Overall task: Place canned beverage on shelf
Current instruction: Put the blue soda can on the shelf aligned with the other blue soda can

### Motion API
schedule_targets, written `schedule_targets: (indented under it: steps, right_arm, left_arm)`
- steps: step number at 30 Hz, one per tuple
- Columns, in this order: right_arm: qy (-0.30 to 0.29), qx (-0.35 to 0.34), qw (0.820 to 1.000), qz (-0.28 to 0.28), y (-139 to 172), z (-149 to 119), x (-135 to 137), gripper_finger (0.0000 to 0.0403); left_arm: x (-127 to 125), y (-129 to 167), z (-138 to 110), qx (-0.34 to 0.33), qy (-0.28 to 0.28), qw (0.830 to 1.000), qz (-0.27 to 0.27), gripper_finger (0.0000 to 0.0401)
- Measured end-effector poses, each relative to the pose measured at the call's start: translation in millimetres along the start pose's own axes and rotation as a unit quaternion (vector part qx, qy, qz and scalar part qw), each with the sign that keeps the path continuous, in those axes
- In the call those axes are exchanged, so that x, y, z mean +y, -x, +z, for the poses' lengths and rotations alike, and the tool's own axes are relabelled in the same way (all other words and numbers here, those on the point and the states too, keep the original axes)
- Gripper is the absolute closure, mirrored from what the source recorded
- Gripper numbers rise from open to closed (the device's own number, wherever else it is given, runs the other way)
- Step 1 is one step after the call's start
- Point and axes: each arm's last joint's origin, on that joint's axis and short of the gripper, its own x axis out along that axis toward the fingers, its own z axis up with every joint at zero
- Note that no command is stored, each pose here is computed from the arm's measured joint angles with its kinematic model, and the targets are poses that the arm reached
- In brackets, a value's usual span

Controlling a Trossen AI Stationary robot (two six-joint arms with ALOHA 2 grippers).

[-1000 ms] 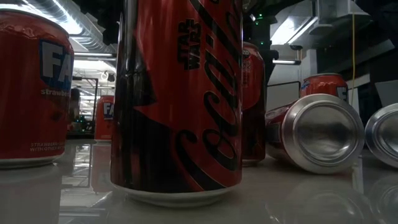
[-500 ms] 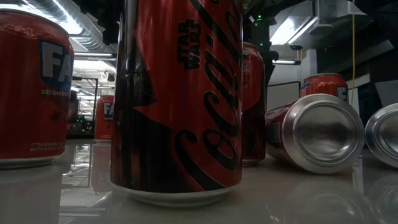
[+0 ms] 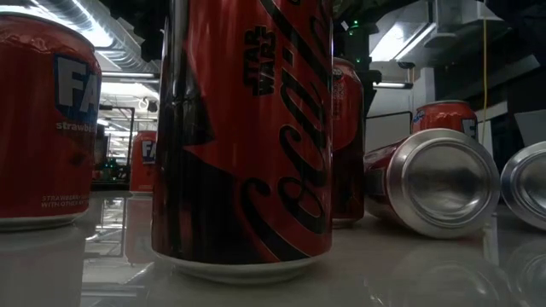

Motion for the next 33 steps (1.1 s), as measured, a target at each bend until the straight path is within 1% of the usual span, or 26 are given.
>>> schedule_targets:
  steps: [30,33]
  right_arm:
    - [-0.001,-0.005,1.000,-0.010,-0.1,1.5,-1.4,0.0173]
    - [-0.001,-0.005,1.000,-0.010,-0.1,1.4,-1.4,0.0164]
  left_arm:
    - [-0.1,0.0,0.0,0.000,0.000,1.000,0.000,0.0108]
    - [0.0,0.0,0.0,0.000,0.000,1.000,0.000,0.0108]
